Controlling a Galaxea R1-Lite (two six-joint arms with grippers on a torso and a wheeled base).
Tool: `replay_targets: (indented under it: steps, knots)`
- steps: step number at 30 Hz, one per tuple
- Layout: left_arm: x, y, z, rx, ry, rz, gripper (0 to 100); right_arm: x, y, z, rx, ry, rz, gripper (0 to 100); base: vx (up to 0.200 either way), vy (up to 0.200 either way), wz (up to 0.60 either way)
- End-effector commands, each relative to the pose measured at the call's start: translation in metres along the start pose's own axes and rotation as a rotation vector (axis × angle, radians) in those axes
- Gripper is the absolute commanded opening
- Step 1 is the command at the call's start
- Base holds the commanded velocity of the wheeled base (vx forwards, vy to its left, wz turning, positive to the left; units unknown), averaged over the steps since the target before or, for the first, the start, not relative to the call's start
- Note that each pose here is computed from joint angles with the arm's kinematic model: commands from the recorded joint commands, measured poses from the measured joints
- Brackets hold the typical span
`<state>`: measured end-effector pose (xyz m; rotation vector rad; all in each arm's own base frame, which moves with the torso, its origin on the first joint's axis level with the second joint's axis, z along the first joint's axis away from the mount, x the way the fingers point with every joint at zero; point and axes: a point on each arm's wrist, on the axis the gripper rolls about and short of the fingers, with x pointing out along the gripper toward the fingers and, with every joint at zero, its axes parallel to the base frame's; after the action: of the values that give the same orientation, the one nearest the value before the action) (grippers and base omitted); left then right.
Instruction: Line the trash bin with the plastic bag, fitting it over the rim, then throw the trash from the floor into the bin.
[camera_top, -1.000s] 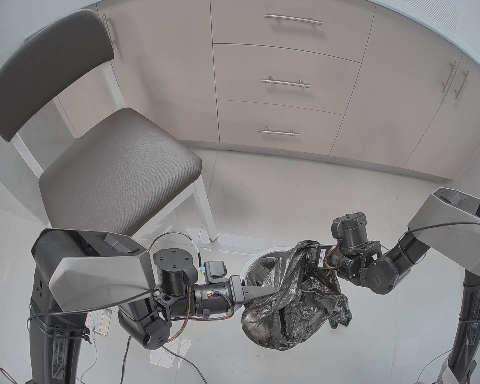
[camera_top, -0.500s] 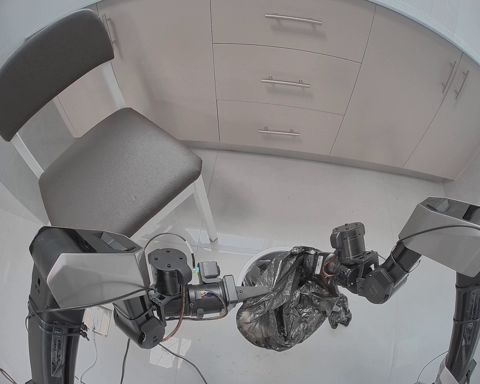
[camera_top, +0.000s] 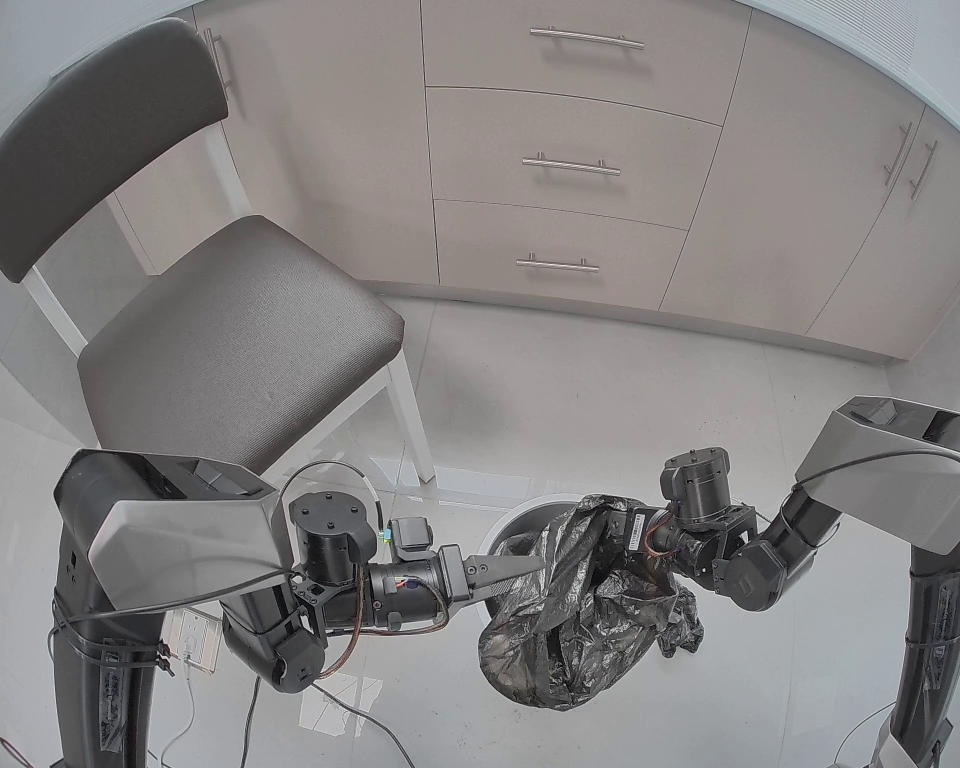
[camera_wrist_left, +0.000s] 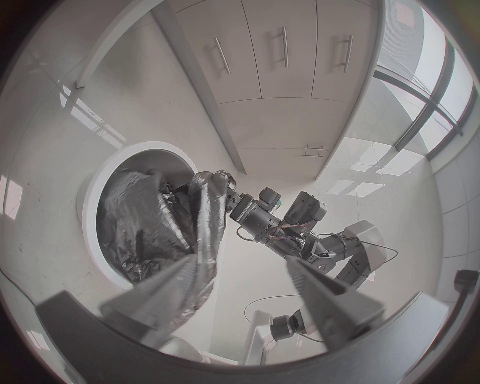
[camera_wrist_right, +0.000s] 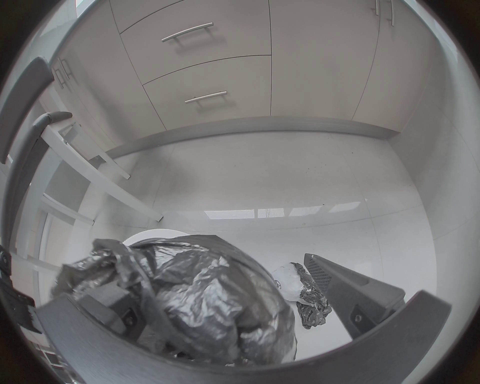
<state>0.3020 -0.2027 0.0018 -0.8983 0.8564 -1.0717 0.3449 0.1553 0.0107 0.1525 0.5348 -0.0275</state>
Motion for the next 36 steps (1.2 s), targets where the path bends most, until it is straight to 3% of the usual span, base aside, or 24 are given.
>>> replay_targets:
  steps: [1, 5, 11, 15, 17, 20, 21, 22, 24, 27, 31, 36]
  knots:
    - [0.000, 0.001, 0.001, 0.018, -0.005, 0.002, 100, 0.000, 0.000, 0.001, 0.004, -0.006, 0.004, 100, 0.000, 0.000, 0.00]
    - [-0.004, 0.004, 0.003, 0.093, -0.011, 0.011, 100, -0.001, 0.000, 0.002, 0.006, -0.009, 0.005, 100, 0.000, 0.000, 0.00]
    - [-0.009, -0.008, 0.007, 0.121, -0.033, 0.017, 100, -0.002, 0.000, 0.004, 0.009, -0.016, 0.008, 100, 0.000, 0.000, 0.00]
    - [-0.015, -0.010, 0.016, 0.182, -0.083, 0.083, 100, -0.002, 0.000, 0.005, 0.013, -0.018, 0.008, 100, 0.000, 0.000, 0.00]
    - [-0.017, -0.007, 0.023, 0.264, -0.142, 0.182, 100, -0.002, 0.000, 0.006, 0.014, -0.021, 0.009, 100, 0.000, 0.000, 0.00]
    - [-0.010, 0.002, 0.030, 0.475, -0.230, 0.484, 100, -0.004, 0.000, 0.007, 0.015, -0.025, 0.010, 100, 0.000, 0.000, 0.00]
    - [-0.010, 0.002, 0.030, 0.475, -0.230, 0.484, 100, -0.004, 0.000, 0.007, 0.015, -0.025, 0.010, 100, 0.000, 0.000, 0.00]
    - [0.002, -0.002, 0.031, 0.596, -0.310, 0.681, 100, -0.005, 0.001, 0.009, 0.017, -0.029, 0.012, 100, 0.000, 0.000, 0.00]
    - [0.016, -0.011, 0.025, 0.650, -0.372, 0.761, 100, -0.005, 0.001, 0.009, 0.018, -0.029, 0.012, 100, 0.000, 0.000, 0.00]
    - [0.030, -0.031, 0.011, 0.715, -0.343, 0.713, 100, -0.005, 0.000, 0.010, 0.021, -0.032, 0.010, 100, 0.000, 0.000, 0.00]
    - [0.037, -0.026, 0.005, 0.786, -0.288, 0.724, 100, -0.005, 0.000, 0.011, 0.022, -0.034, 0.011, 100, 0.000, 0.000, 0.00]
    - [0.039, -0.030, -0.001, 0.790, -0.276, 0.716, 100, -0.006, 0.001, 0.012, 0.023, -0.038, 0.016, 100, 0.000, 0.000, 0.00]
